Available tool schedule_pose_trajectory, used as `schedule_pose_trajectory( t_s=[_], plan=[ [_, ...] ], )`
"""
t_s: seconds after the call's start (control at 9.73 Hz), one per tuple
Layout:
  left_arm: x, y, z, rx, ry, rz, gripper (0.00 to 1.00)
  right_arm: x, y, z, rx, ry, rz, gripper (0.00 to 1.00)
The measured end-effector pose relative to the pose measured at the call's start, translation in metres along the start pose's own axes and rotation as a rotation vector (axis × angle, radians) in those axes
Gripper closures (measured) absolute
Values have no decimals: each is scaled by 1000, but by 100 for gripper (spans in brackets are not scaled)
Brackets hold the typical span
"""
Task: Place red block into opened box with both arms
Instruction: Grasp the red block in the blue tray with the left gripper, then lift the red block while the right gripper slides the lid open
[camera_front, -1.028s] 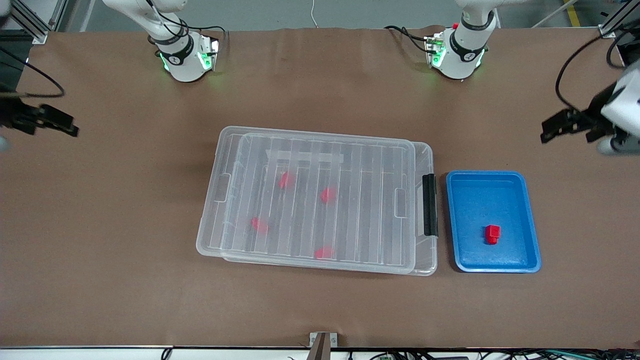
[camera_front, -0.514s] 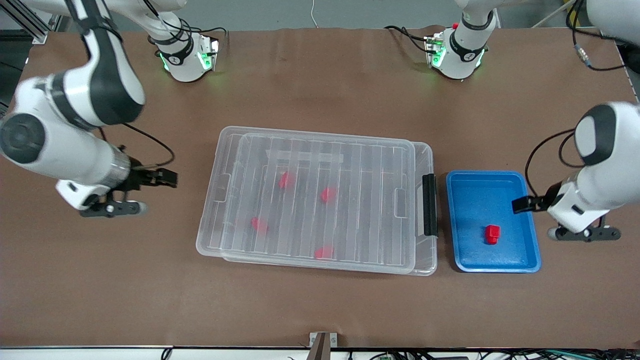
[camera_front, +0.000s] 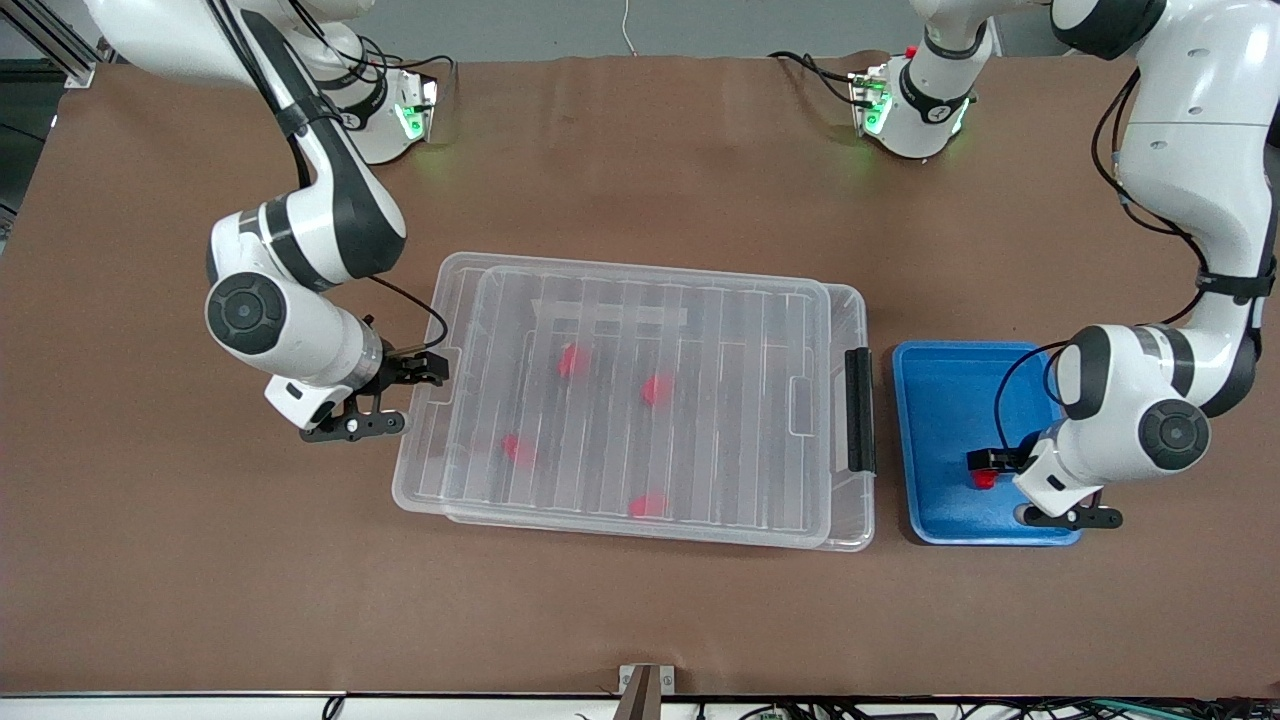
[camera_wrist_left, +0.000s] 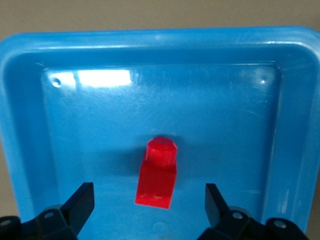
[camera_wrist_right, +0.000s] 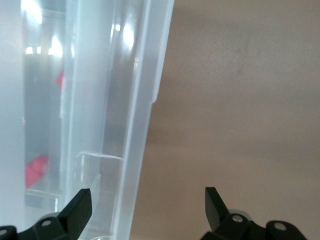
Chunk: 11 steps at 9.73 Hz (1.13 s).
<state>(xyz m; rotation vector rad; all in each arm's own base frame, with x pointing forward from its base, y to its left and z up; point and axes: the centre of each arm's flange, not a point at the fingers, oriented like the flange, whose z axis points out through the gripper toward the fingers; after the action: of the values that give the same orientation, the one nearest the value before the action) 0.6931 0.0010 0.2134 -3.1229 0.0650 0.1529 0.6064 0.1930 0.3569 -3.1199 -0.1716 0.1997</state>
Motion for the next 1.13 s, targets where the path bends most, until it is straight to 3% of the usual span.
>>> schedule_pose_trajectory(
  t_s=[0.21, 0.41, 0.72, 1.13],
  plan=[
    [-1, 2, 13, -21, -19, -11, 15, -1, 1, 4, -16, 3, -8, 0],
    [-2, 4, 22, -24, -32, -10, 44, 0, 6, 5, -38, 6, -13, 0],
    [-1, 5, 24, -25, -31, -9, 65, -2, 7, 10, -57, 5, -23, 0],
    [8, 7, -19, -19, 33, -5, 65, -1, 18, 11, -107, 8, -34, 0]
  ],
)
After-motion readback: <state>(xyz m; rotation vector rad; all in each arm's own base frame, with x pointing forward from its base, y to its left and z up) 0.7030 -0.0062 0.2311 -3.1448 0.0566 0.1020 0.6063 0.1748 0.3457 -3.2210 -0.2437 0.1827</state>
